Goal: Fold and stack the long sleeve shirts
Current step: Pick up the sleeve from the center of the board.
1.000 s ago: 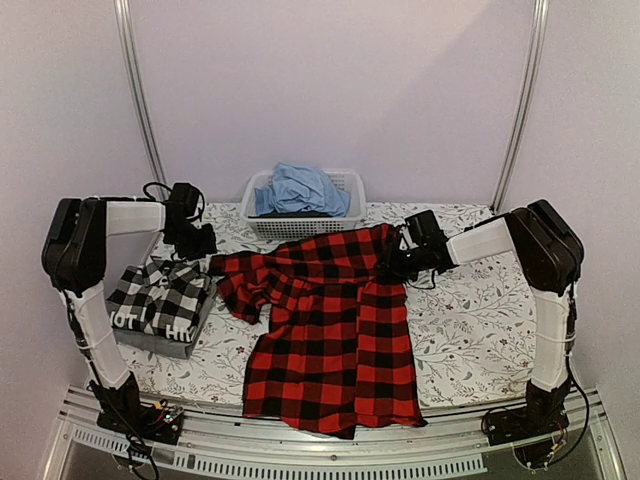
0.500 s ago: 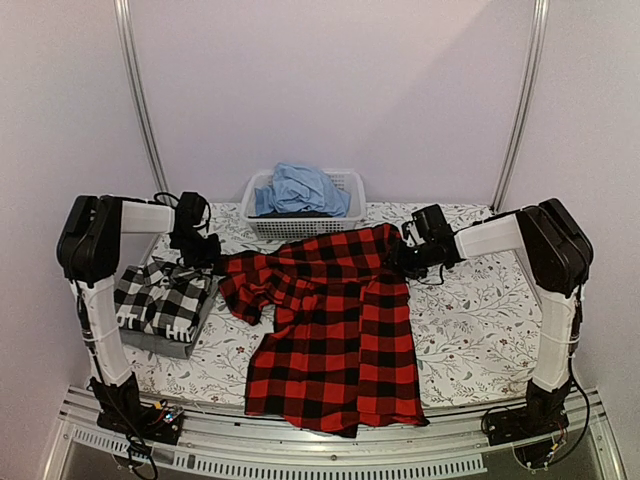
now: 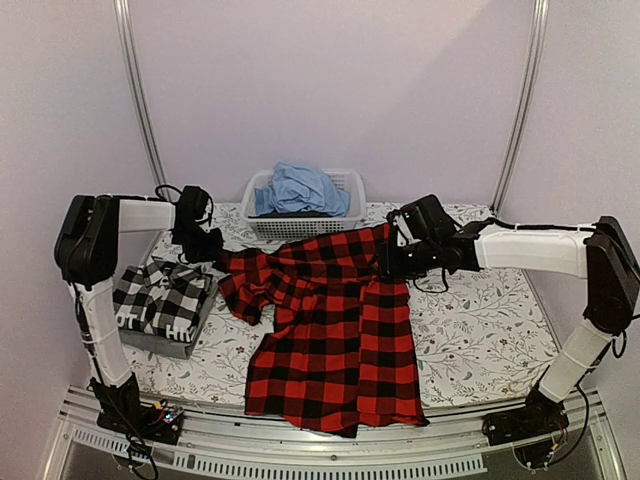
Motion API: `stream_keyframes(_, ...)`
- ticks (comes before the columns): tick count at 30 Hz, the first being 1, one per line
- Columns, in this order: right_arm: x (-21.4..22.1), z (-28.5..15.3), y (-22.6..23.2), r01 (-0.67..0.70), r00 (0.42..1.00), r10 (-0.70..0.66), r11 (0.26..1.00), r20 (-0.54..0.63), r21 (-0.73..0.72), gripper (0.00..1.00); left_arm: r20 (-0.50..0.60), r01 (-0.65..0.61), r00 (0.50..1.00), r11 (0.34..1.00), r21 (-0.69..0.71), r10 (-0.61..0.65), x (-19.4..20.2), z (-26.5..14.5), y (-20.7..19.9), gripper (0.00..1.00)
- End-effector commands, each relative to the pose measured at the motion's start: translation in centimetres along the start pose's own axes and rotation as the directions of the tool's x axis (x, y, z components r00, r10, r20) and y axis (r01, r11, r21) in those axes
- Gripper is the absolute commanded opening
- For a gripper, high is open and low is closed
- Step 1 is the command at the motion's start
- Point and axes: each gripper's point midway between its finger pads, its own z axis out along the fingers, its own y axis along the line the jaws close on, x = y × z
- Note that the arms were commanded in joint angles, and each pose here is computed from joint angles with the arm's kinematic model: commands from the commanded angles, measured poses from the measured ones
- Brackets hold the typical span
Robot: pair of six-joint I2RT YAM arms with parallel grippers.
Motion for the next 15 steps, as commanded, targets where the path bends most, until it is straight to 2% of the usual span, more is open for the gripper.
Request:
stream_keyframes(1, 6.3, -1.7, 0.3, 0.08, 0.992, -0.071, 0.993, -0.104, 0.085, 0.52, 0.188, -0.058, 0.981, 0.997, 0.053, 0.047, -4.8, -6.5, -3.0, 0.0)
stream_keyframes(7, 14.0, -3.7, 2.4, 0.137, 0.969, -0.118, 0.988, -0.216, 0.075, 0.52, 0.319, -0.155, 0.942, 0.979, 0.132, 0.106, -5.9, -12.8, -7.4, 0.0)
stream_keyframes(15, 23.8, -5.9, 0.6, 0.146, 0.921, -0.082, 0.979, -0.381, 0.142, 0.52, 0.483, -0.366, 0.85, 0.895, 0.255, 0.209, -3.8, -21.7, -15.7, 0.0)
